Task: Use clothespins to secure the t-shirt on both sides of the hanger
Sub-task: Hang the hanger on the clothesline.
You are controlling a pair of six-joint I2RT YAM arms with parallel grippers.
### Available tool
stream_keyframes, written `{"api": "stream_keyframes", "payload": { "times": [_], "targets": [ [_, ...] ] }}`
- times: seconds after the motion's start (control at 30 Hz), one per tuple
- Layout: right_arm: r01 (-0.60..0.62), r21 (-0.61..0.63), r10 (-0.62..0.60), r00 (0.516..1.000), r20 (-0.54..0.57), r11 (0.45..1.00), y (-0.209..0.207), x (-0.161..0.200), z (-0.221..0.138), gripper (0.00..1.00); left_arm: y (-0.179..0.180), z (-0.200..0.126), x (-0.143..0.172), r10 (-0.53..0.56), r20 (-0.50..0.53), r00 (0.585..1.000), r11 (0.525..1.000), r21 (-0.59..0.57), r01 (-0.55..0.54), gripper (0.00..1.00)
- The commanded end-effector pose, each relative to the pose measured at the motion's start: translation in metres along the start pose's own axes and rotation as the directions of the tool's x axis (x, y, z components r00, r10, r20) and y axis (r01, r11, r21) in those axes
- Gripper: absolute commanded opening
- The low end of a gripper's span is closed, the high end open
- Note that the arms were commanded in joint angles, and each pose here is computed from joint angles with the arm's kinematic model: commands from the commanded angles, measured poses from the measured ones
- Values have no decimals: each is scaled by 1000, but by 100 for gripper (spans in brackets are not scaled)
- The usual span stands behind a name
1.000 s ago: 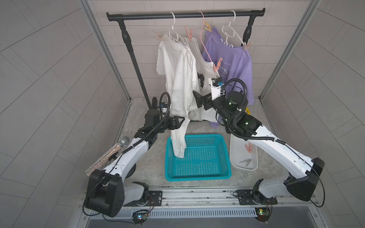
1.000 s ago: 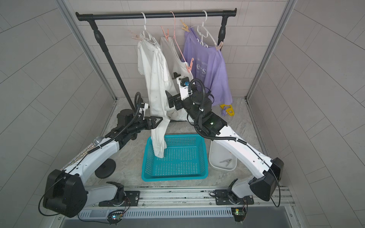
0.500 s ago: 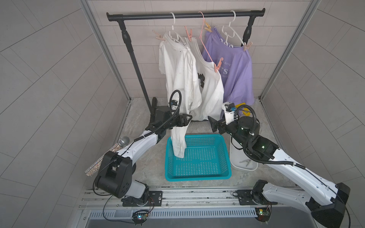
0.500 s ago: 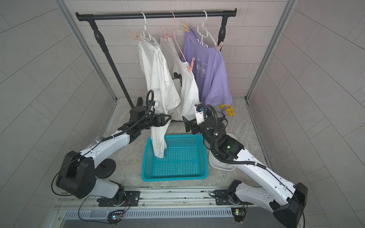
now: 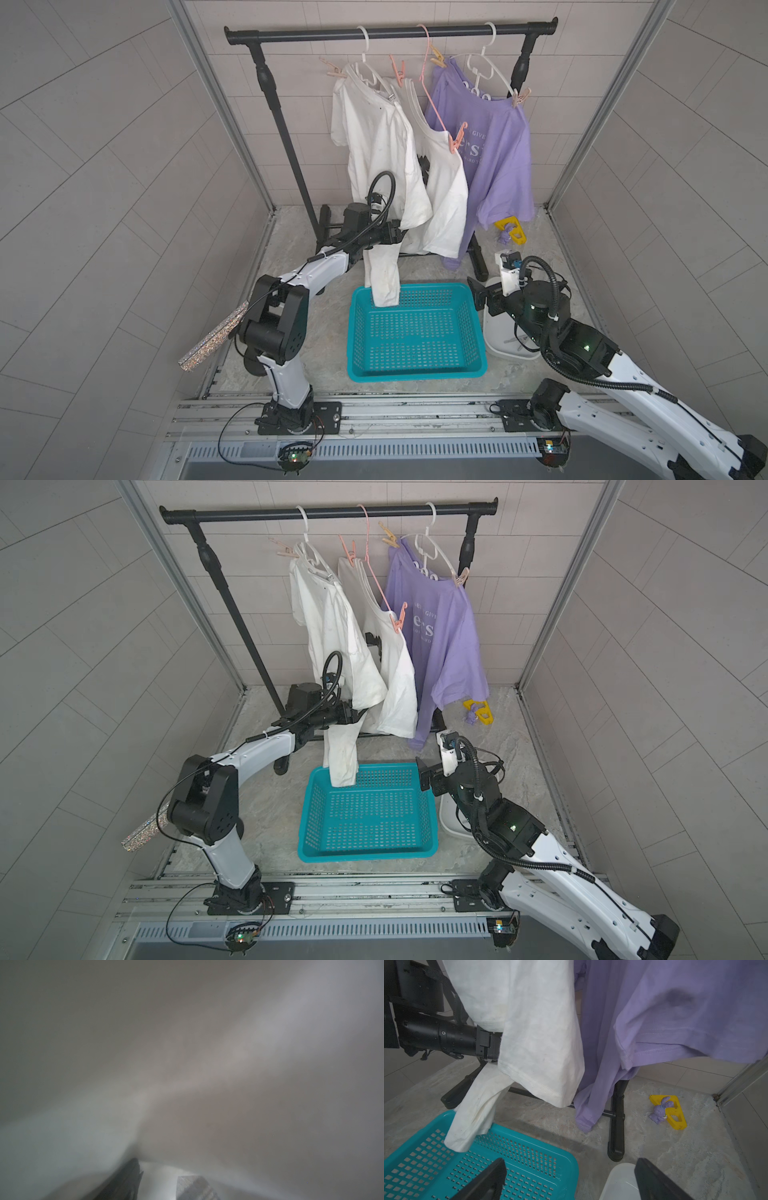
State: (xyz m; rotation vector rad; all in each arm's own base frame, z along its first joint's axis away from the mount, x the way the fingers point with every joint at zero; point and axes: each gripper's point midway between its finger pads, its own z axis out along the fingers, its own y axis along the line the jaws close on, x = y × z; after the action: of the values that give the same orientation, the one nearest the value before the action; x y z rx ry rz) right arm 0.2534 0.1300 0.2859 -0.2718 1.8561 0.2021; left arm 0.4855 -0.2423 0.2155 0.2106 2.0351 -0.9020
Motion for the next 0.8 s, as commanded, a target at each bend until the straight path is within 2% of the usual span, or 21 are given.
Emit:
{"api": "stream_keyframes", "payload": {
  "times": [0.0,0.13,0.3,0.43,0.53,0.7,0.77],
  "targets": [
    [-22,64,24,999,-21,998,-14,9,-5,100,9,1,-32,33,57,998,999,-13,-32,73],
    [-15,75,17,1000,-26,997,-17,11,-6,100,6,0,-43,53,64,997,999,-14,-53,73],
    [-6,91,10,999,-43,996,-19,14,-2,100,-6,-18,-47,71,73,995,997,-9,-71,74],
    [23,119,-14,997,-74,993,-23,21,5,100,-11,-39,-30,96,42,994,995,-21,-95,76],
    [59,183,-42,994,-99,981,-35,26,10,100,-11,-55,-11,100,0,995,995,-32,-99,79],
    [87,300,-44,988,-145,950,-63,33,22,100,1,-81,27,152,-113,982,980,-108,-165,89],
    [86,334,-31,986,-167,939,-78,38,29,100,11,-94,35,168,-139,976,967,-167,-190,99]
  ]
}}
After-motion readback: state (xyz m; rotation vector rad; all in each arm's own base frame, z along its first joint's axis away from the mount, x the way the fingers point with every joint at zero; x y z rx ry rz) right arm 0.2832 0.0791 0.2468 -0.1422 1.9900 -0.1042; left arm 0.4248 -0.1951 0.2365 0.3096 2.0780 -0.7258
